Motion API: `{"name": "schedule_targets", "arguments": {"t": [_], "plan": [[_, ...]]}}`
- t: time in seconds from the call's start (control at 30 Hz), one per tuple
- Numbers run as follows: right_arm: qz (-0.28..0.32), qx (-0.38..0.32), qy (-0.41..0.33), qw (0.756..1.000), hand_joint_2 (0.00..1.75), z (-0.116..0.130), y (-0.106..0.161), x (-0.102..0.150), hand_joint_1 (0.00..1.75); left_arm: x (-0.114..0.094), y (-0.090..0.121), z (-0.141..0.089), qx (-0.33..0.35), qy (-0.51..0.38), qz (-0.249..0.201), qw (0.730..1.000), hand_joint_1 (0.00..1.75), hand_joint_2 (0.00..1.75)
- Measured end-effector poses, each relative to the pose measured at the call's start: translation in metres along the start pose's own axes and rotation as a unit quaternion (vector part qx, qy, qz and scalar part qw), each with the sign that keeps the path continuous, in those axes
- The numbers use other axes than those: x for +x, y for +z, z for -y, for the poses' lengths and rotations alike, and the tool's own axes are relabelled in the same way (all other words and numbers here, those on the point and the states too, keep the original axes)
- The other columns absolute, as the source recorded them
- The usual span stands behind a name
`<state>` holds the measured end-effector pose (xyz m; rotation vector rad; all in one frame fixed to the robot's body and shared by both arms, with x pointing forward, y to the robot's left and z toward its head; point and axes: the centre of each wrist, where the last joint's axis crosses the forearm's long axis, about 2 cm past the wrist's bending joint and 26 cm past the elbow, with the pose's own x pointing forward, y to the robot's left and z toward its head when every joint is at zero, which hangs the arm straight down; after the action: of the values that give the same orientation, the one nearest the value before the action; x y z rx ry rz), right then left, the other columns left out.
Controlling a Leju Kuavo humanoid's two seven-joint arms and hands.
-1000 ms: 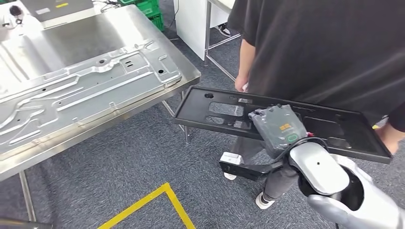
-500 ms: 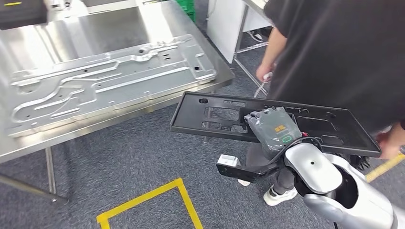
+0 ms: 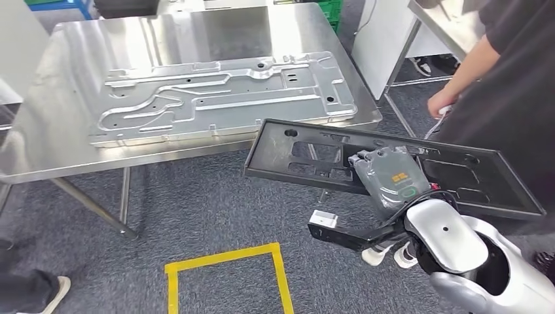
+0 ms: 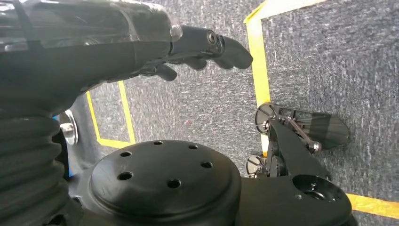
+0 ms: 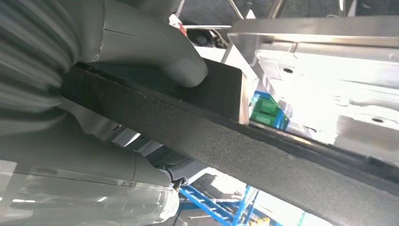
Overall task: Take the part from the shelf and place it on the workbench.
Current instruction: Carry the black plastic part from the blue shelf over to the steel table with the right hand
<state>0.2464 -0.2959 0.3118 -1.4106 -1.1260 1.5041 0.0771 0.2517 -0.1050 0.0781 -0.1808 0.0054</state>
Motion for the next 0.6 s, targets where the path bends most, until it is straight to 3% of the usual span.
{"name": "schedule_targets", "arguments": {"t": [0.6], "plan": [[0.010, -0.010, -0.007, 1.000, 1.75, 0.0014, 0.0018, 0.0015, 1.75, 0.0009, 0.0001, 0.0009, -0.001, 0.000, 0.002, 1.000, 0.00, 1.75]]}}
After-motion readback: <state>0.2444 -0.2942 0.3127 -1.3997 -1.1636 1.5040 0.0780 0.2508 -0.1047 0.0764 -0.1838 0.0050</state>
